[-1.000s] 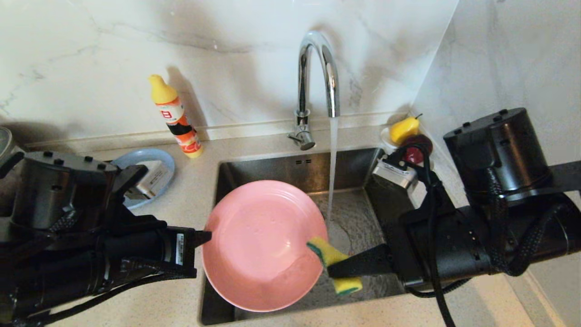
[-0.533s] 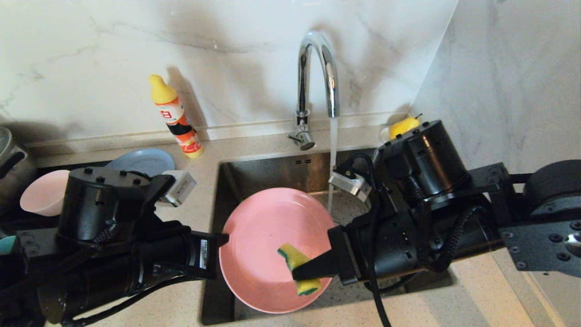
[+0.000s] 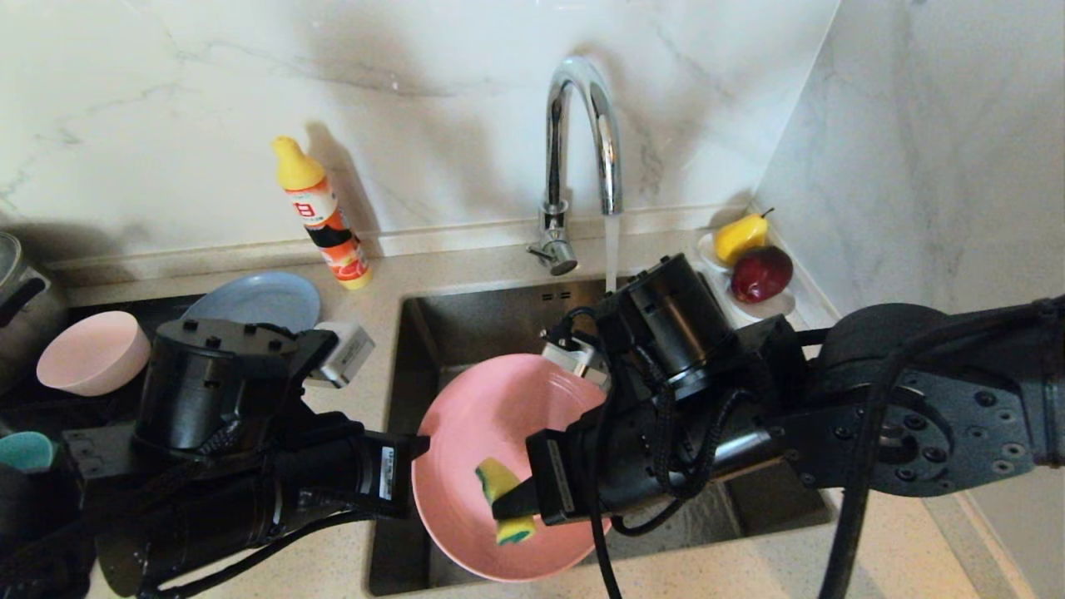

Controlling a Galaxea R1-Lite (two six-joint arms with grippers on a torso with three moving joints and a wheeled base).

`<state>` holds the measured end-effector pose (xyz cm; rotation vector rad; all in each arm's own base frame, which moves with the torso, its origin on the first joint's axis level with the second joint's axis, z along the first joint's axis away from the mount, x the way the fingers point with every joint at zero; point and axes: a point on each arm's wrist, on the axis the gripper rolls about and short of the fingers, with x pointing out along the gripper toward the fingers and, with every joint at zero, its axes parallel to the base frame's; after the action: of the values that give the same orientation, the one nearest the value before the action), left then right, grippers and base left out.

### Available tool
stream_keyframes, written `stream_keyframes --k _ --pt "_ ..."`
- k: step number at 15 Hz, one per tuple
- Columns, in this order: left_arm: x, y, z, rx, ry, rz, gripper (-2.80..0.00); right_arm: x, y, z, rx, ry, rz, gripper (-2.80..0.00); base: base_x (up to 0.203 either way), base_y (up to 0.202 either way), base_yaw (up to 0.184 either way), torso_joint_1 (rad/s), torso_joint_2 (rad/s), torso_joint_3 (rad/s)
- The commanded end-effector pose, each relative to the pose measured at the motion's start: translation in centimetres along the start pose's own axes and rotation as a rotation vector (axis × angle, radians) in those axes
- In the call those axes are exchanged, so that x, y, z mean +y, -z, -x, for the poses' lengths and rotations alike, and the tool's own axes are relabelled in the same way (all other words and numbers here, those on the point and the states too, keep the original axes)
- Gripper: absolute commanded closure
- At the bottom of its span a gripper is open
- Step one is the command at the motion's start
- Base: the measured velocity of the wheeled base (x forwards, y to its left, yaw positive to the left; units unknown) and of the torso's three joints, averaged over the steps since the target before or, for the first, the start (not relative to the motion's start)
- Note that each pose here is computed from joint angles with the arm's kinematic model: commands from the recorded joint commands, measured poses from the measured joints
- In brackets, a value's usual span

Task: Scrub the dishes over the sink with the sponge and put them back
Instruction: Wipe the plate

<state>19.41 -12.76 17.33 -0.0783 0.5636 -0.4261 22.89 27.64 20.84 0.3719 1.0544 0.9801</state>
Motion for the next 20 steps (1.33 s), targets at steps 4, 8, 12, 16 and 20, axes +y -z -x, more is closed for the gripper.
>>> stream_keyframes --k 4,8,12,16,20 --pt "0.0 0.2 0.2 0.003 0.003 0.004 0.0 -0.8 -0.7 -2.0 0.015 0.015 -0.017 0.0 0.0 0.0 0.0 0.0 0.0 0.0" --pt "0.0 0.5 0.5 0.004 0.007 0.002 0.0 -1.2 -1.6 -1.9 -0.007 0.019 -0.025 0.0 0.0 0.0 0.0 0.0 0.0 0.0" --pt "0.1 0.7 0.7 0.006 0.009 0.002 0.0 -2.2 -2.4 -1.3 -0.05 0.058 -0.046 0.0 0.0 0.0 0.0 0.0 0.0 0.0" --pt "0.1 0.5 1.1 -0.008 0.013 0.006 0.0 -2.6 -3.2 0.2 -0.095 0.066 -0.058 0.0 0.0 0.0 0.0 0.0 0.0 0.0" --pt "0.1 0.4 1.5 -0.024 0.014 0.011 0.0 -2.9 -3.1 2.7 -0.101 0.098 -0.091 0.0 0.0 0.0 0.0 0.0 0.0 0.0"
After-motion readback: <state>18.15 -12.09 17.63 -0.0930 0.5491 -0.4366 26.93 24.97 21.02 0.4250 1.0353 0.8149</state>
